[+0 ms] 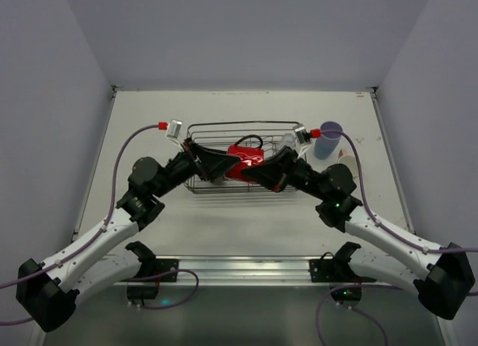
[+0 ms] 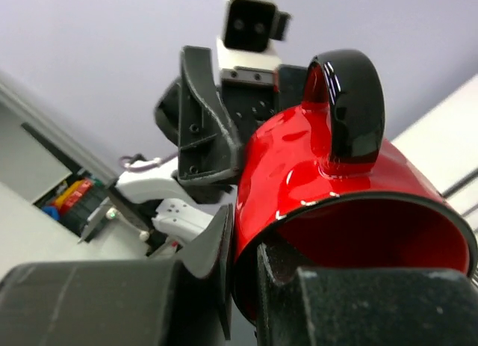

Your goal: Unload the cups from the dish rack

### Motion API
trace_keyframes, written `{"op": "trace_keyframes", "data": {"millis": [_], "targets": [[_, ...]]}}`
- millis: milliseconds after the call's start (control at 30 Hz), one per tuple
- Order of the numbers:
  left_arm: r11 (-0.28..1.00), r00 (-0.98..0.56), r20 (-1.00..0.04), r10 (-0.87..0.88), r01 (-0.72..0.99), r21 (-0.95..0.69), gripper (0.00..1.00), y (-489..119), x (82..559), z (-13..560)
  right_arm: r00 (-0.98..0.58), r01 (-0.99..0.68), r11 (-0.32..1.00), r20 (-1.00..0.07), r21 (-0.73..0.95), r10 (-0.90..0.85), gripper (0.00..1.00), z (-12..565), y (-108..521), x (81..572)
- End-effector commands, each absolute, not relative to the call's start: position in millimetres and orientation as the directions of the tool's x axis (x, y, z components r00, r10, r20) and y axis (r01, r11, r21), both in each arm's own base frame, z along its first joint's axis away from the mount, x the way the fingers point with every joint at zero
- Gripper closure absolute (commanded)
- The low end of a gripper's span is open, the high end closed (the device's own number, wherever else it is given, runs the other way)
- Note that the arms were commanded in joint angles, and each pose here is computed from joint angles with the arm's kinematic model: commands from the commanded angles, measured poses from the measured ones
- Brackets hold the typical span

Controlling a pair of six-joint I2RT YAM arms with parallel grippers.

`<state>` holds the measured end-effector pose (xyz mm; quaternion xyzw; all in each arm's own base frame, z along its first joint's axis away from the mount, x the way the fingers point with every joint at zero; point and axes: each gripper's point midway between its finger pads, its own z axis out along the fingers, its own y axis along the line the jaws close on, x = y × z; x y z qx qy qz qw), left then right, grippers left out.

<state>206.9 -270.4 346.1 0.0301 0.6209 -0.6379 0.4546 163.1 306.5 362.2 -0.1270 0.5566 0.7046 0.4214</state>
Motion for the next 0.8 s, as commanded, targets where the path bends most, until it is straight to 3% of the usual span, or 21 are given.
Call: {"op": "trace_keyframes", "data": {"millis": [0, 167, 400, 600, 767], "targets": [[0.434, -0.450, -0.780, -0.435, 0.654, -0.619, 0.00, -257, 226, 347, -0.570, -0.714, 0.203, -0.725, 0.670, 0.386, 1.00, 343, 293, 173], [0.606, -0.364, -0.858, -0.363, 0.607, -0.514, 0.00, -226, 229, 343, -0.589, -0.689, 0.339, -0.768, 0.640, 0.252, 1.00, 317, 274, 155], [0.835, -0.257, -0.940, -0.224, 0.447, -0.321, 0.00, -160, 226, 326, -0.716, -0.598, 0.565, -0.696, 0.568, -0.058, 1.00, 235, 256, 113], [0.916, -0.225, -0.956, -0.189, 0.310, -0.254, 0.00, -119, 220, 296, -0.741, -0.558, 0.757, -0.615, 0.340, -0.270, 1.00, 171, 247, 101], [0.937, -0.227, -0.957, -0.179, 0.257, -0.236, 0.00, -107, 221, 274, -0.725, -0.573, 0.789, -0.587, 0.223, -0.360, 1.00, 154, 263, 99]]}}
